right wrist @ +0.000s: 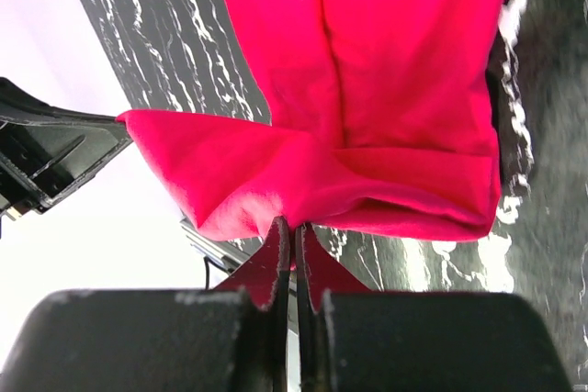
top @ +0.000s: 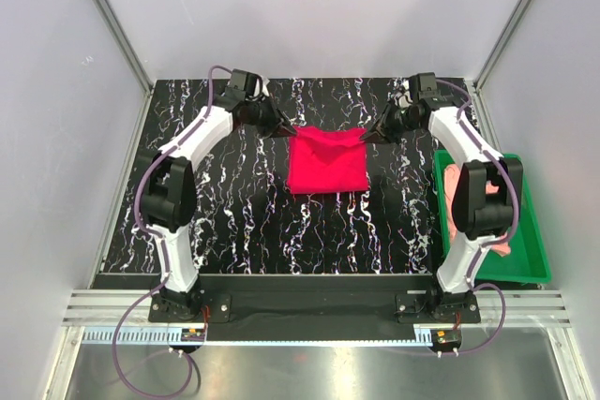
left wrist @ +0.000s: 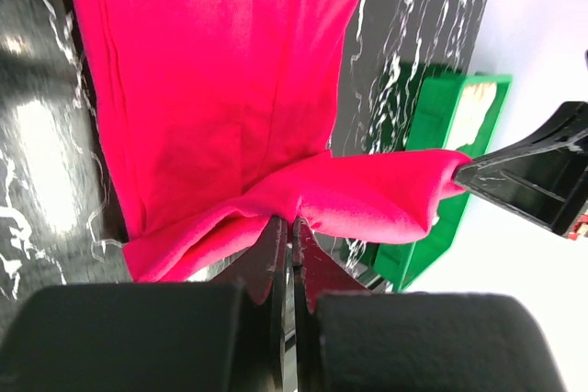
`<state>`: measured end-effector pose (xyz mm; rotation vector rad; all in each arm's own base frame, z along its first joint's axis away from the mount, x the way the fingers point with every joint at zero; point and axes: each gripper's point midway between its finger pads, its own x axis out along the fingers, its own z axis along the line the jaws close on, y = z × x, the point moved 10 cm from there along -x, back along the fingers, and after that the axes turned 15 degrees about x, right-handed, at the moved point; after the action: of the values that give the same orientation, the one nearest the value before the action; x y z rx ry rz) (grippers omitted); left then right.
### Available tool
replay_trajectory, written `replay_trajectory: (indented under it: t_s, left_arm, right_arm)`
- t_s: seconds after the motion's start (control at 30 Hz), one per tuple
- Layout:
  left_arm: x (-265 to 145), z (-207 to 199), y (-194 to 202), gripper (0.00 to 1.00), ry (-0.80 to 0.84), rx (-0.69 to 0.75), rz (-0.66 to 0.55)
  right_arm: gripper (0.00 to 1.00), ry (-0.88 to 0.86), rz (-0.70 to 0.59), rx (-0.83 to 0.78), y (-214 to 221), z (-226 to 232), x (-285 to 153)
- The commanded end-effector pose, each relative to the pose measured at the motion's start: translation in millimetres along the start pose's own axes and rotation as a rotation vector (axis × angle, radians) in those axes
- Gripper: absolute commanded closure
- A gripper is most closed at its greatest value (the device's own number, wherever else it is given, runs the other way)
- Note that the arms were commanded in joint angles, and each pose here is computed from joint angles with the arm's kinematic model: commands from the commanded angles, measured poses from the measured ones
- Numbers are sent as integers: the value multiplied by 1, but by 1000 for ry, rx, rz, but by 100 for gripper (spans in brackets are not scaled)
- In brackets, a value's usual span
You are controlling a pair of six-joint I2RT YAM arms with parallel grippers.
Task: Fold and stack the t-shirts
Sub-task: Fold the tshirt
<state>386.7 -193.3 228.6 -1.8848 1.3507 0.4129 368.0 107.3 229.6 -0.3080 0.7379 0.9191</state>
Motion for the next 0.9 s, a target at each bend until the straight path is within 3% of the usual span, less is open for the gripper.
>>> replay_trajectory:
  t_s: [0.0, 0.3, 0.53, 0.87]
  left_arm:
    - [-9, -10, -26, 100, 69, 31, -72]
    - [-8, -8, -51, 100, 98, 18, -132]
    - [-6, -2, -41, 100, 93, -9, -97]
    - [-32, 2, 27, 100, 93, -26, 4]
  right_arm:
    - [100, -91, 0, -69, -15, 21, -5]
    - [100, -134, 17, -72, -40, 39, 1]
    - [100, -111, 51, -44, -32, 25, 6]
    - [100, -55, 93, -25, 18, -10, -21]
